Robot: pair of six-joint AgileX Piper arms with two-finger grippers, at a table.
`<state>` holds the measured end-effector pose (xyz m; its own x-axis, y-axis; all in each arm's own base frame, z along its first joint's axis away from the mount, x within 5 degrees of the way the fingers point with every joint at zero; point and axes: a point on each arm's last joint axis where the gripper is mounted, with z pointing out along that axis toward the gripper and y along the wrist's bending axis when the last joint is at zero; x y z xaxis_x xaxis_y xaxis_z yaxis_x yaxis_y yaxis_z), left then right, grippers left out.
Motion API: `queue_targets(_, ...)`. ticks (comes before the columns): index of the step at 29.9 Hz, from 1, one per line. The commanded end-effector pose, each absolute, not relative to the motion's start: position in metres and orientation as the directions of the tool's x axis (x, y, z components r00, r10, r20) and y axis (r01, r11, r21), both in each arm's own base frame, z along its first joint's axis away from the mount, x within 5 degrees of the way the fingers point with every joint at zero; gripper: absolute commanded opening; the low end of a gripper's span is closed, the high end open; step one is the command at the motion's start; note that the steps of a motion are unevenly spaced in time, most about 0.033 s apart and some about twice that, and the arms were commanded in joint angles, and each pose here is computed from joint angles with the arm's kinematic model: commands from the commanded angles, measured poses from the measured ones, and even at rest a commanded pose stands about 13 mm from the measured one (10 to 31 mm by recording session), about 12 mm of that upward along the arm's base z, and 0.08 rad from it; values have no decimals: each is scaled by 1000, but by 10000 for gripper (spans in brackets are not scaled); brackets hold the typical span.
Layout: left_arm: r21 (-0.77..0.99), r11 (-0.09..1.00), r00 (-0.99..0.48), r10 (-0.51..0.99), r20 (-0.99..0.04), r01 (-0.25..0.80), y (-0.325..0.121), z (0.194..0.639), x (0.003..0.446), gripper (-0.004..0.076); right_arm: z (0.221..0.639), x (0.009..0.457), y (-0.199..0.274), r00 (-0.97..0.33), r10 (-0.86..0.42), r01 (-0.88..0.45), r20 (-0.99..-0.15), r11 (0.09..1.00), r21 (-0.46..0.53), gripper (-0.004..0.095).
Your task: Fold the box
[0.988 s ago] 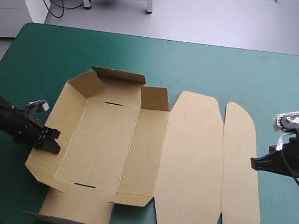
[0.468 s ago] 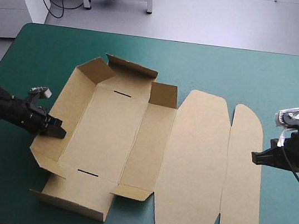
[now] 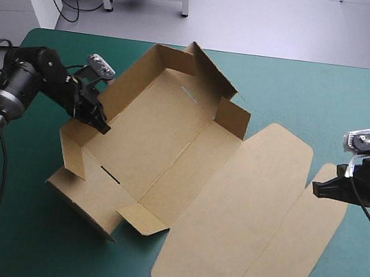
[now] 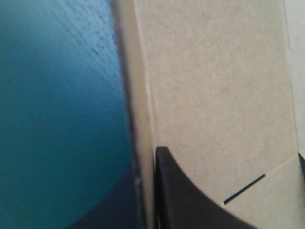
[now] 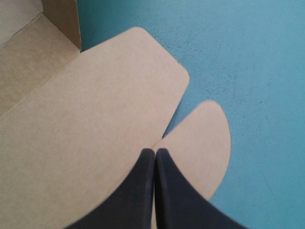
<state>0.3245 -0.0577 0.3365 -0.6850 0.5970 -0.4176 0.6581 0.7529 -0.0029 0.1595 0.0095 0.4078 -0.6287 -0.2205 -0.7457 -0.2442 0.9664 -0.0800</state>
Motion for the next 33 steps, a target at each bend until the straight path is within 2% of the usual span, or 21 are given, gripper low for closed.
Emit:
queue_targets(1,268,682,-500,699,-511,681,-90,383,322,-10,424,156,10,-546,-202,-224,-813,970,-91,-19)
queue_targets(5,453,572,-327,795,-510,684,-123,393,321,-10,429,148,10,-513,-195,-214,-836,972,-95,-19)
queue_targets(10,611,426,-140,877,-459,667,-161,396,318,-10,434,139,10,-483,-184,-204,-856,974,-95,-19)
queue_targets(17,704,313,7,912,-411,637,-191,400,307,-10,436,137,10,-471,-184,-202,-863,975,-98,-19)
queue_targets(28,837,80,203,954,-222,541,-220,397,290,-10,436,137,9,-465,-187,-196,-866,975,-105,-19)
queue_targets(33,867,45,254,948,-194,496,-225,387,284,-10,436,137,8,-466,-197,-190,-862,974,-120,-19)
